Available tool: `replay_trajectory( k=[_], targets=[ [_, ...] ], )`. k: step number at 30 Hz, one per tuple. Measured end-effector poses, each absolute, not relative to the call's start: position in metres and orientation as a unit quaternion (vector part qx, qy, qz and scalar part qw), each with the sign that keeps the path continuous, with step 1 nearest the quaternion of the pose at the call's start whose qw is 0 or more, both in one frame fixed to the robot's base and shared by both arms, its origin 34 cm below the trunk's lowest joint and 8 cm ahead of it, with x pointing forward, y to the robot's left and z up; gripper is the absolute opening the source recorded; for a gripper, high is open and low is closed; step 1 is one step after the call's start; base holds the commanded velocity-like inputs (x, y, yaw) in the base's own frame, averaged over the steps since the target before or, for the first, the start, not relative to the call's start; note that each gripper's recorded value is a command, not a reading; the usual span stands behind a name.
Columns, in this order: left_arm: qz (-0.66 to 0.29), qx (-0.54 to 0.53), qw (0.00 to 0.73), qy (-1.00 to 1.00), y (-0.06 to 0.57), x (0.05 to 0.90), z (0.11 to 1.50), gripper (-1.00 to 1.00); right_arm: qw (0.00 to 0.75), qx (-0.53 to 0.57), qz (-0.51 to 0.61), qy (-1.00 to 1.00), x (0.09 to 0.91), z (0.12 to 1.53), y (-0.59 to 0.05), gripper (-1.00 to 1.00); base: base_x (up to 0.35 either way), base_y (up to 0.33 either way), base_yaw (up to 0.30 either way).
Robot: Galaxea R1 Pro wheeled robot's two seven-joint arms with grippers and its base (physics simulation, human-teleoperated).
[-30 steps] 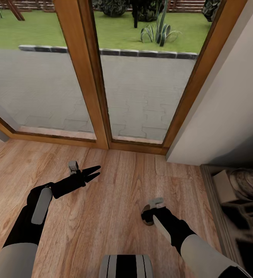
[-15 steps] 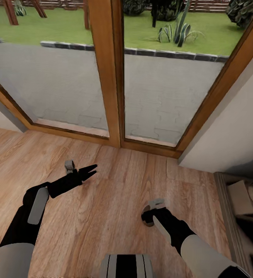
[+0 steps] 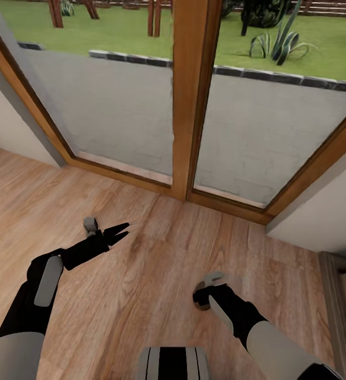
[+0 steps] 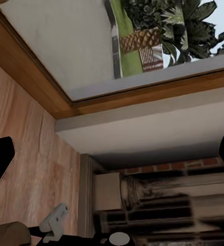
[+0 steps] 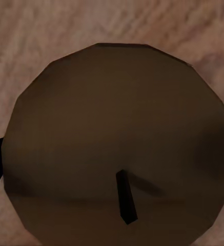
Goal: Place each of the two pumpkins and all three candles from the living room inside a cabinet in the living room (use any cabinet), then make sure every cabinet is closed, and position the cauldron so it is next to a table in the living room.
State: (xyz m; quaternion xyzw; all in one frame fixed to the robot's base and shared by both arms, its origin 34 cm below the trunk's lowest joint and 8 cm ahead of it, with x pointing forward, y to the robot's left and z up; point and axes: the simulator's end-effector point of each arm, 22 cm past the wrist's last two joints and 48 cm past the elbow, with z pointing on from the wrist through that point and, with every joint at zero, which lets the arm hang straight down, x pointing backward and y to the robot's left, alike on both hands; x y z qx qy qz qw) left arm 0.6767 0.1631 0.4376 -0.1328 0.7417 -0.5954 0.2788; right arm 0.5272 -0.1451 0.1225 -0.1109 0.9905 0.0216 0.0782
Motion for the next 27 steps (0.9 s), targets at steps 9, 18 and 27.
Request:
replay_trajectory(
  k=[9, 18, 27],
  targets=[
    [-0.595, -0.135, 0.277, 0.742, 0.163, 0.676, 0.434, 1.00, 0.076, -0.110, 0.022, 0.991, 0.525, 0.120, -0.146, -1.00, 0.000, 0.000, 0.284],
    [-0.585, -0.135, 0.278, 0.749, 0.174, 0.677, 0.429, 1.00, 0.073, -0.110, 0.023, 0.991, 0.523, 0.118, -0.143, -1.00, 0.000, 0.000, 0.284],
    [-0.582, -0.136, 0.277, 0.752, 0.177, 0.676, 0.426, 1.00, 0.072, -0.110, 0.019, 0.991, 0.522, 0.115, -0.149, -1.00, 0.000, 0.000, 0.284]
  ],
)
